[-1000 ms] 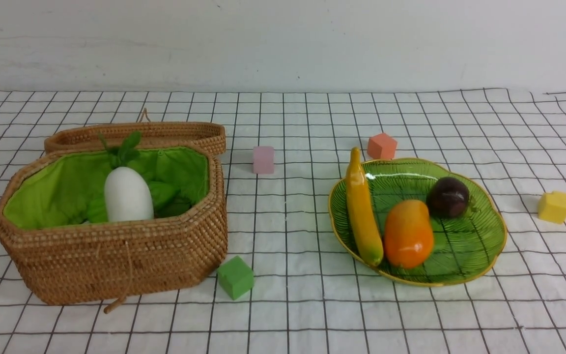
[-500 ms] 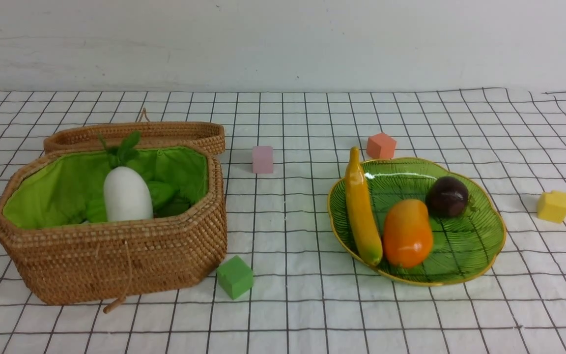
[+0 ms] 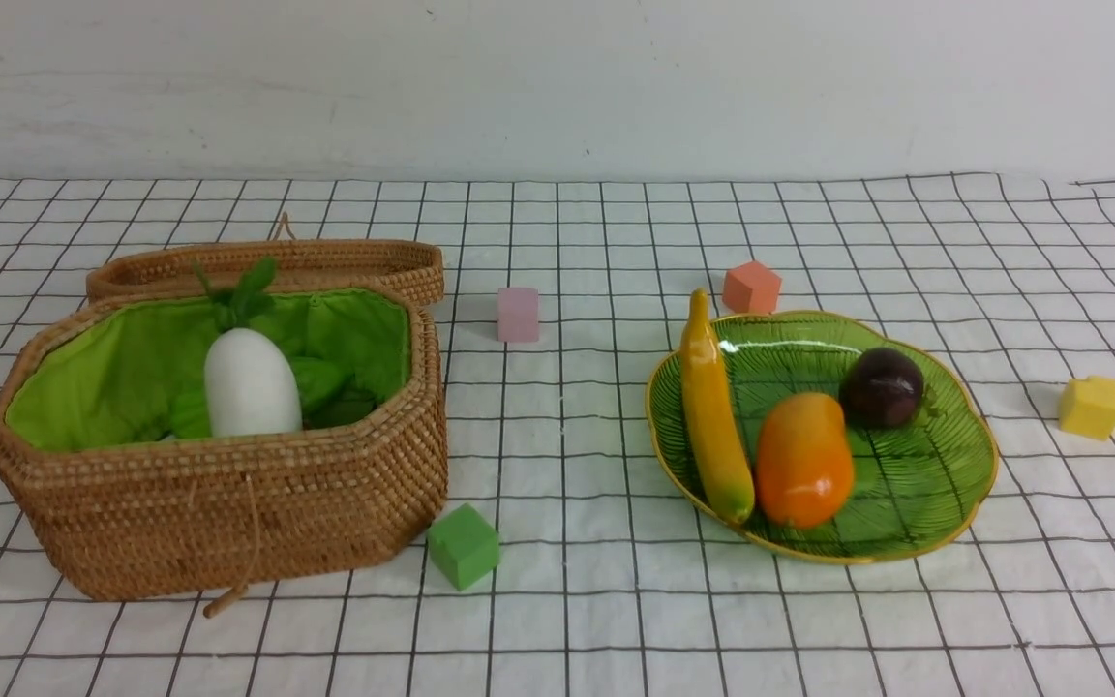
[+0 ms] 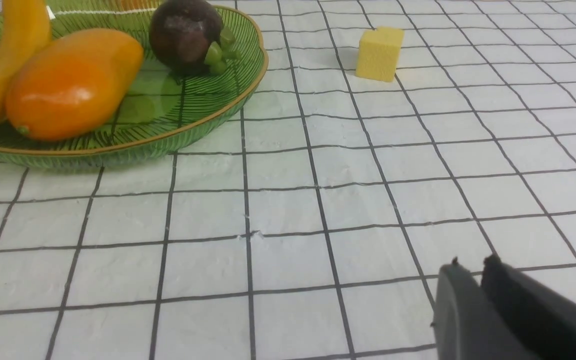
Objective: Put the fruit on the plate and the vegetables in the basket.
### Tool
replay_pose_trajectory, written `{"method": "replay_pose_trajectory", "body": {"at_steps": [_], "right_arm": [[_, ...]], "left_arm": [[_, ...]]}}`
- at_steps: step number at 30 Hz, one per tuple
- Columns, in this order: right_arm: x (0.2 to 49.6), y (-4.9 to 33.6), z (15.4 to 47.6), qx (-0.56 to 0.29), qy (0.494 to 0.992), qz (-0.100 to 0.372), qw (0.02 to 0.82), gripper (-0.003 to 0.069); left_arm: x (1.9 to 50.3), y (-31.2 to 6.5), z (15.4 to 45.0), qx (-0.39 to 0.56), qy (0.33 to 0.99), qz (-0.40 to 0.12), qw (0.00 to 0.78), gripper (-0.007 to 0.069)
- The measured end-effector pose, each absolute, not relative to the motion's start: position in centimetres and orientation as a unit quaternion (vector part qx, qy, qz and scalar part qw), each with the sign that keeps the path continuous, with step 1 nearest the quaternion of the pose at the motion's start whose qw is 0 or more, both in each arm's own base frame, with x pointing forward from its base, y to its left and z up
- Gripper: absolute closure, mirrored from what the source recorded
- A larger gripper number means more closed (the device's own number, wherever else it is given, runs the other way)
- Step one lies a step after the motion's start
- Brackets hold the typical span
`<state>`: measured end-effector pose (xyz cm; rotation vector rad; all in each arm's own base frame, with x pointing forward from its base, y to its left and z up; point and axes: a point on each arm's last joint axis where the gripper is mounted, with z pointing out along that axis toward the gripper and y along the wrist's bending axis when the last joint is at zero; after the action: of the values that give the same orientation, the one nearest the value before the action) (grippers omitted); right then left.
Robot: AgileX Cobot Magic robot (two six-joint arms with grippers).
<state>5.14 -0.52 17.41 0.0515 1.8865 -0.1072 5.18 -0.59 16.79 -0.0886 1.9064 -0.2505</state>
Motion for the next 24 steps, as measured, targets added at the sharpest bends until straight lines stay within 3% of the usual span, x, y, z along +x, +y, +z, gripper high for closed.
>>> {"method": "replay_pose_trajectory", "body": {"at_steps": [24], "right_arm": [[5.15,-0.51,17.40,0.023,0.809,-0.045,0.586,0.0539]], "left_arm": [[5.18,-0.59,16.79,-0.038,0.813,-0.107,0.572,0.0616]]}}
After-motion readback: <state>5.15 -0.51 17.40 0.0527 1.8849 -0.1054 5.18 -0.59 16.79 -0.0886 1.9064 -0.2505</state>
